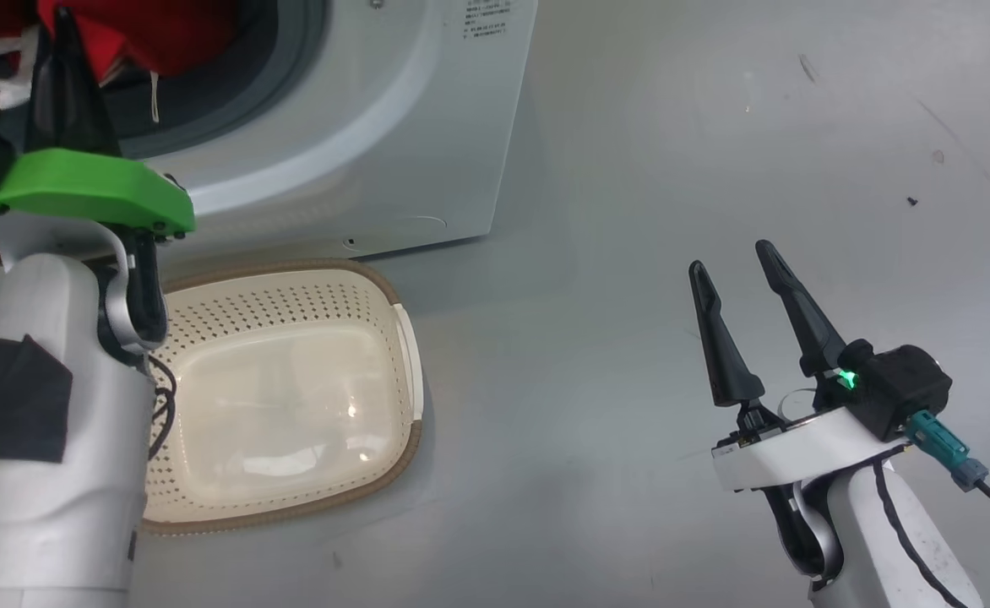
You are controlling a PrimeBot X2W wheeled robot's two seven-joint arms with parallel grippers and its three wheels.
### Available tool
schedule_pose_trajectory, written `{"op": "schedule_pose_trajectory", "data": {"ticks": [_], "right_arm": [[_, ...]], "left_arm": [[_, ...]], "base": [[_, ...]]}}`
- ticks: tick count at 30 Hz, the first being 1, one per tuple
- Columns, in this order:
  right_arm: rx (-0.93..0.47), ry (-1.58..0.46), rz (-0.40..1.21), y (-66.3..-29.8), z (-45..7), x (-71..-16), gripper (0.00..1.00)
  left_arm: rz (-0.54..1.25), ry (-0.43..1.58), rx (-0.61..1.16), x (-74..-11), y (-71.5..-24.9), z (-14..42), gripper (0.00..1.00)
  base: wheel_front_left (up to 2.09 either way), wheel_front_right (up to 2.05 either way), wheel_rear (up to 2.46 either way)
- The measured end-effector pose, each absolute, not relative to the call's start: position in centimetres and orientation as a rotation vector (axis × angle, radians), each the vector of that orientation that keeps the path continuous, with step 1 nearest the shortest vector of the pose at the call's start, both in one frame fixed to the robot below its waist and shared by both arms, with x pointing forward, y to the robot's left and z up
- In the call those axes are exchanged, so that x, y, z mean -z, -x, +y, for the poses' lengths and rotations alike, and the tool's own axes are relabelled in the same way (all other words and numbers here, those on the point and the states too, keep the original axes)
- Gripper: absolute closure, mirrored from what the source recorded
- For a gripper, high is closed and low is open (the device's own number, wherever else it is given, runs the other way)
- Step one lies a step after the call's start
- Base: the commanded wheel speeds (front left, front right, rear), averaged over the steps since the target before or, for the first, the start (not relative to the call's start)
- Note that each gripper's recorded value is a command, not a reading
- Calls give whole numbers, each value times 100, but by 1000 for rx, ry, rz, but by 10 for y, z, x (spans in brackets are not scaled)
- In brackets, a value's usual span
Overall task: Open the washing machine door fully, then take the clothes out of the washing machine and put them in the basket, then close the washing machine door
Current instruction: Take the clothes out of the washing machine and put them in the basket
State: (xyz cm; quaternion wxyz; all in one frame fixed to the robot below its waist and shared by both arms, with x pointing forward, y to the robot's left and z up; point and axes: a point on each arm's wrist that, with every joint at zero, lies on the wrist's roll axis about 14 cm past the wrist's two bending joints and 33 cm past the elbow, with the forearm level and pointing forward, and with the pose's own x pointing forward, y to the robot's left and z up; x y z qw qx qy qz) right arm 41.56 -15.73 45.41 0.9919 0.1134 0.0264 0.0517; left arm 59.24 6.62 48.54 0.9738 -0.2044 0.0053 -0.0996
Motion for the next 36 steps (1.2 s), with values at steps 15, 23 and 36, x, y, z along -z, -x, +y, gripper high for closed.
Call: {"op": "schedule_pose_trajectory", "data": {"ticks": [15,23,36], "right_arm": [[-183,-242,2,-394,-130,-479,0],[-194,-238,-16,-381,-127,-488,0],[-188,-234,-32,-375,-129,-494,0]], "left_arm": [[-162,415,177,-551,-545,85,100],[-274,385,177,-592,-525,92,100],[-447,365,166,-642,-500,103,100]], "base": [[0,0,0],[0,0,0],[0,0,0]]}}
